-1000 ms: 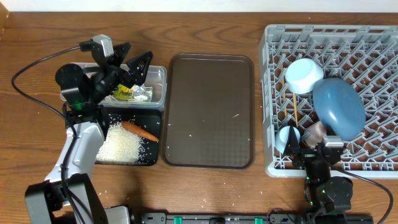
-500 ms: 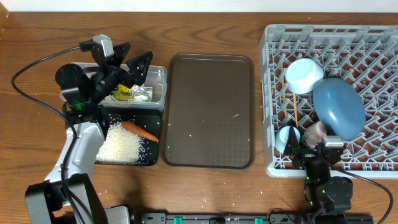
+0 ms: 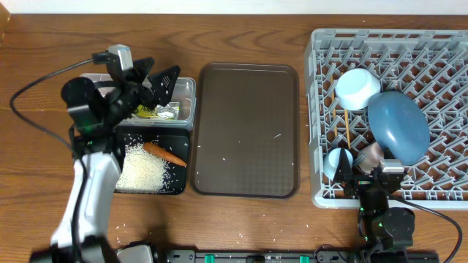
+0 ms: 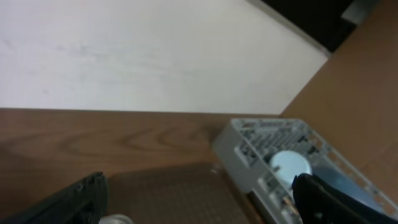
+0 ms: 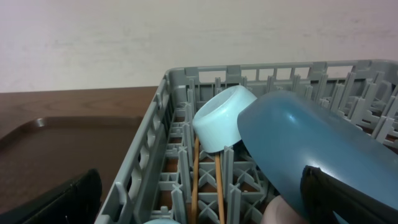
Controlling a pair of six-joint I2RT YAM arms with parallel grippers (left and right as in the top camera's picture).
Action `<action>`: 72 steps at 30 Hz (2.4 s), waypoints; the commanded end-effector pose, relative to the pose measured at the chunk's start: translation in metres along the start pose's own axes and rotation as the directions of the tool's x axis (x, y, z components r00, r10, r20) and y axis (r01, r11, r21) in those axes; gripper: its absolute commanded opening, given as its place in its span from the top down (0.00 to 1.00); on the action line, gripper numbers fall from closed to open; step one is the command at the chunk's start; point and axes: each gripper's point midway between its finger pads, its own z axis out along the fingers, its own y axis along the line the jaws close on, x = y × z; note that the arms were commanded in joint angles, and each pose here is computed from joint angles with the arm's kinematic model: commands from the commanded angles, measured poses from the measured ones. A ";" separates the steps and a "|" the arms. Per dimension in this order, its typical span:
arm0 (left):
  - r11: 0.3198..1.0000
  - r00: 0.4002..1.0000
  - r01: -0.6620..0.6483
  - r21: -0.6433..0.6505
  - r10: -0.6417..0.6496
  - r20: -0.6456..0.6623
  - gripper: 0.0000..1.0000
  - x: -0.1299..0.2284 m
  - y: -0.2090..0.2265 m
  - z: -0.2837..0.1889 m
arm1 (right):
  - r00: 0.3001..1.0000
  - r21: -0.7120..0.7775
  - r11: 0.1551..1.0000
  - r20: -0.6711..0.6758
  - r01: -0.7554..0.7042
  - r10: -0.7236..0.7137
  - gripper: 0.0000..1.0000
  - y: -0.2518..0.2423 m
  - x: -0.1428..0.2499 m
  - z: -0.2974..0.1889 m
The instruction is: Sort waste into correct bins and load items into the dishwasher rack
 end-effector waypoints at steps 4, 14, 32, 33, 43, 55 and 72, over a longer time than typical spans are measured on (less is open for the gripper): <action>0.999 0.999 -0.043 0.015 0.042 0.024 0.03 -0.023 -0.063 -0.040 | 1.000 0.019 1.000 0.003 -0.013 0.013 0.01 -0.004 0.000 0.000; 0.923 0.935 -0.326 0.205 0.283 0.215 0.04 -0.043 -0.217 -0.112 | 1.000 0.019 1.000 0.004 -0.013 0.013 0.01 -0.004 0.000 0.000; 0.851 0.920 -0.378 0.365 0.302 0.248 0.03 0.023 -0.287 -0.188 | 1.000 0.019 1.000 0.004 -0.013 0.013 0.01 -0.004 0.000 0.000; 0.855 0.925 -0.370 0.363 0.301 0.234 0.04 0.030 -0.283 -0.186 | 1.000 0.018 1.000 0.003 -0.013 0.013 0.01 -0.004 0.000 0.000; 0.887 0.950 -0.308 0.344 0.270 0.156 0.04 0.092 -0.236 -0.162 | 1.000 0.018 1.000 0.004 -0.013 0.013 0.01 -0.004 0.000 0.000; 0.974 0.979 -0.187 0.126 0.175 0.101 0.04 0.118 -0.167 -0.128 | 1.000 0.019 1.000 0.004 -0.013 0.013 0.01 -0.004 0.000 0.000; 0.963 0.871 -0.165 -0.215 0.244 0.426 0.03 0.062 -0.113 -0.133 | 1.000 0.018 1.000 0.004 -0.013 0.013 0.01 -0.004 0.000 0.000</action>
